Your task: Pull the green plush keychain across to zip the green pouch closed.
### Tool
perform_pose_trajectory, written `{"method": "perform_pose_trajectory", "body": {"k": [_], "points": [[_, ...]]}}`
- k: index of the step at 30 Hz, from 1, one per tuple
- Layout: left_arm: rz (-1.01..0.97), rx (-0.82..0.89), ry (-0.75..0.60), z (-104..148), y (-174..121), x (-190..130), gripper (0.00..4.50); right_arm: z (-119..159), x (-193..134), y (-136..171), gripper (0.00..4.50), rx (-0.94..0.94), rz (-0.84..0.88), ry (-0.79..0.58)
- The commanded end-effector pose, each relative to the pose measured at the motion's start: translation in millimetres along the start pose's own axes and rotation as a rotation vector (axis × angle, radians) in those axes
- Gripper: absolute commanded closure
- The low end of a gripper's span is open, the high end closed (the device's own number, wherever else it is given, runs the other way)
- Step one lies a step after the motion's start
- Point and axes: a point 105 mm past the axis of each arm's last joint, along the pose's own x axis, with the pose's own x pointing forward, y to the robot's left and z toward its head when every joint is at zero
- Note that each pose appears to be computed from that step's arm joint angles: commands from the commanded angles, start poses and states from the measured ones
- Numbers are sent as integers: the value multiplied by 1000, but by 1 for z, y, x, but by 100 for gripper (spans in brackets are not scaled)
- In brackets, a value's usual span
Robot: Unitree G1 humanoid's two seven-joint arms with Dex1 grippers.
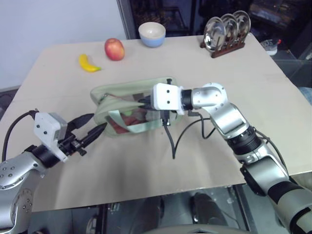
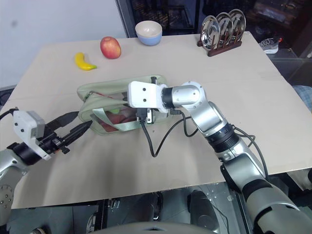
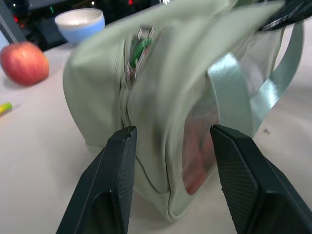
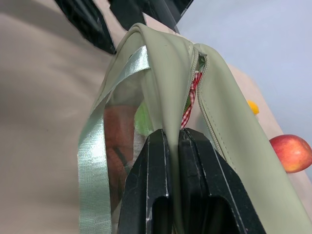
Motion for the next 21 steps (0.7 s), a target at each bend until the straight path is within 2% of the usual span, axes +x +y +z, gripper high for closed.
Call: {"method": "perform_pose_trajectory", "body": {"k": [1, 4, 6, 8, 10, 11, 14, 16, 18, 21], "points": [[35, 31, -14, 0, 8, 2, 205, 7, -3, -5, 450, -26, -14, -18], [16, 32, -22, -4, 2, 11, 205, 7, -3, -6, 450, -28, -16, -19], [1, 36, -35, -4, -3, 15, 261, 8, -3, -5, 450, -28, -16, -20], [-9, 30, -45, -4, -6, 17, 347, 10, -4, -4, 450, -32, 1, -25], [-9, 38, -40, -6, -7, 17, 429, 14, -7, -2, 367, -15, 24, -43], [-4, 37, -41, -7, -7, 17, 450, 15, -8, -2, 328, -11, 28, -48], [-2, 53, -42, -9, -7, 17, 450, 25, -14, -7, 194, 114, 3, -99], [1, 64, -44, -9, -8, 17, 450, 43, -20, -10, 194, 207, 33, -171], [4, 73, -46, -9, -8, 17, 450, 63, -24, -27, 194, 303, 8, -237], [10, 83, -48, -11, -9, 16, 450, 70, -17, -47, 194, 418, -38, -230]]}}
